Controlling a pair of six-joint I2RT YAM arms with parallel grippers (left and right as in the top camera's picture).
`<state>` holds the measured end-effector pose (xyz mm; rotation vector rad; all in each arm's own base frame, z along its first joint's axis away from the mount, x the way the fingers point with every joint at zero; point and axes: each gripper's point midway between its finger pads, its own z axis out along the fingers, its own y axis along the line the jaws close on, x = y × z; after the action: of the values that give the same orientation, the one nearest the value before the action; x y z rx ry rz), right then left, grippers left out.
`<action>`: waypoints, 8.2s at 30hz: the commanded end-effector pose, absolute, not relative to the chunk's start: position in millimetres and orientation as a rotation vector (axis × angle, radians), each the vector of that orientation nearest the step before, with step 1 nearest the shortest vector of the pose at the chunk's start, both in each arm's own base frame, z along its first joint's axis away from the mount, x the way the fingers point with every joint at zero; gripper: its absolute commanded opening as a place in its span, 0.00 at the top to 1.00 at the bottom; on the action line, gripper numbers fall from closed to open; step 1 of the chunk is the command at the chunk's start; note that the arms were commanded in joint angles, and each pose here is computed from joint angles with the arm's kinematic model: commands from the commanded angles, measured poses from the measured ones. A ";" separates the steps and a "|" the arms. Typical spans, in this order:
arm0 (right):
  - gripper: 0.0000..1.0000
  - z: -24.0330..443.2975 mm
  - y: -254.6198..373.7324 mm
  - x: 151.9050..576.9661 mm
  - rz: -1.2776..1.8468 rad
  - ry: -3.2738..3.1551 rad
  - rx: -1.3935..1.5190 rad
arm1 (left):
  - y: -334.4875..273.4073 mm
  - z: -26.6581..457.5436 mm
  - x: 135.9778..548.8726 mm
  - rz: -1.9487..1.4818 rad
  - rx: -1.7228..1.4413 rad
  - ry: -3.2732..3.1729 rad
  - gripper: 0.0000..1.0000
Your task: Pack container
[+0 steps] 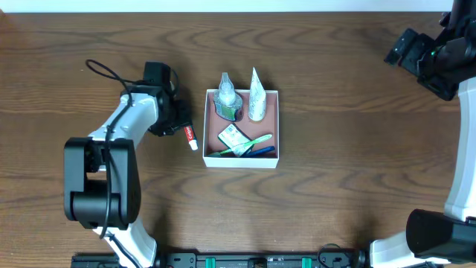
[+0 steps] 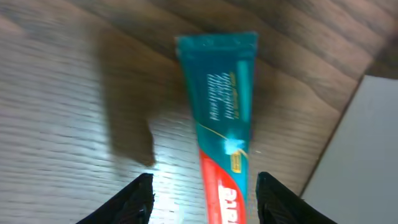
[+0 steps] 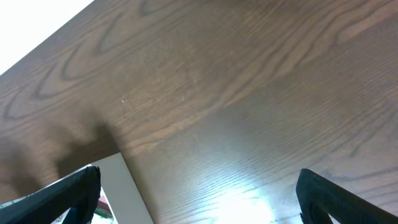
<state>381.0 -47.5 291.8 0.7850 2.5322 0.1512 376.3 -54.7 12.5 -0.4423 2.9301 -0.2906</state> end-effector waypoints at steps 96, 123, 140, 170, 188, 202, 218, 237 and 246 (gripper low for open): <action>0.01 291.4 -49.1 380.1 0.159 2.527 0.810 | 1.2 307.1 281.7 0.441 0.178 2.193 0.02; 0.01 291.4 -49.1 380.1 0.159 2.527 0.810 | 87.1 263.3 288.1 0.352 -0.474 2.326 0.02; 0.01 382.0 -27.1 327.5 -0.207 2.167 0.267 | 87.6 255.7 292.1 0.357 -0.474 2.353 0.02; 0.01 132.4 -15.6 219.5 -0.057 1.975 0.128 | 87.6 255.7 292.1 0.357 -0.474 2.353 0.02; 0.01 104.1 -15.5 218.0 -0.061 2.009 0.126 | 87.6 255.7 292.1 0.357 -0.474 2.353 0.02; 0.01 104.1 -15.6 218.0 -0.061 2.009 0.126 | 86.8 249.0 290.2 0.359 -0.471 2.369 0.02; 0.01 104.0 -15.5 218.0 -0.061 2.010 0.126 | 118.6 190.6 201.0 0.673 -0.584 2.310 0.02; 0.01 104.1 -15.6 218.0 -0.061 2.010 0.126 | 51.0 200.1 189.6 0.160 -0.444 1.999 0.02; 0.01 104.1 -15.6 218.0 -0.061 2.010 0.126 | 44.7 159.6 191.6 0.080 -0.494 2.001 0.02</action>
<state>218.1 -14.3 104.1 0.1325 2.0122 -0.0512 191.2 48.0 161.1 -0.4757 2.0096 0.1201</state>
